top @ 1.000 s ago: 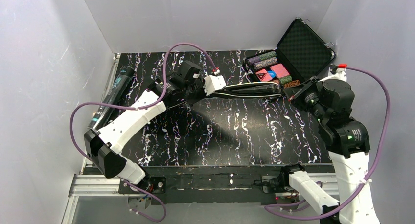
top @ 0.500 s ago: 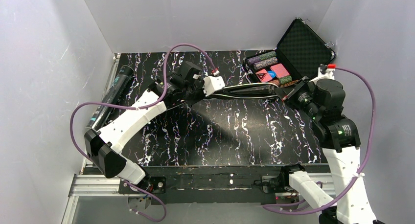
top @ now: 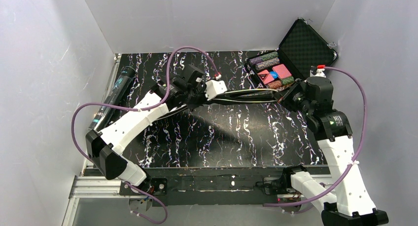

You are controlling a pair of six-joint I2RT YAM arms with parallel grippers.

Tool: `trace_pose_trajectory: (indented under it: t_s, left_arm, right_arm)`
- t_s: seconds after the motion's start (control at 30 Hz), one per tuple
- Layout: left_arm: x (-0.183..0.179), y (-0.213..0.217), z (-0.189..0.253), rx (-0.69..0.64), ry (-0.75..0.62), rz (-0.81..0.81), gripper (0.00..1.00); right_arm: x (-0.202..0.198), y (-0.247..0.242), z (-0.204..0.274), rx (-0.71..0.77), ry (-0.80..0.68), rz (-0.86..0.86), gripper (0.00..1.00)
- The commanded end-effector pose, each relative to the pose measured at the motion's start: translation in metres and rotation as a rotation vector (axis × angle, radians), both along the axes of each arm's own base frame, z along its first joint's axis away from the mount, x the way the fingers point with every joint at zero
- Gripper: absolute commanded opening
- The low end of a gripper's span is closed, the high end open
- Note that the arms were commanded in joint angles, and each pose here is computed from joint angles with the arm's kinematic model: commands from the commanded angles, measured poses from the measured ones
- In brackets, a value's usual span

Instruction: Pack up the badminton gear

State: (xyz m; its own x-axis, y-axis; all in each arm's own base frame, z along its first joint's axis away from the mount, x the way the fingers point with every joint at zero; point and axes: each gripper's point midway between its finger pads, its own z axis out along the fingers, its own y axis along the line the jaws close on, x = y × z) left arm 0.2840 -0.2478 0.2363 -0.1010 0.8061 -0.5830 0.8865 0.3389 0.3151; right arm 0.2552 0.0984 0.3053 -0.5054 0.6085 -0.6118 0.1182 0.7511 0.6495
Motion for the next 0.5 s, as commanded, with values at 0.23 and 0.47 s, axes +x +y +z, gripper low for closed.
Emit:
trace_pose_trajectory:
  t_s: [0.23, 0.47]
  left_arm:
    - [-0.002, -0.017, 0.044, -0.162, -0.109, -0.045, 0.0]
    - [-0.002, -0.018, 0.047, -0.168, -0.112, -0.043, 0.0]
  right_arm:
    - [-0.03, -0.031, 0.093, -0.137, -0.19, -0.047, 0.36]
    - [-0.022, 0.004, 0.075, -0.001, -0.155, 0.084, 0.06]
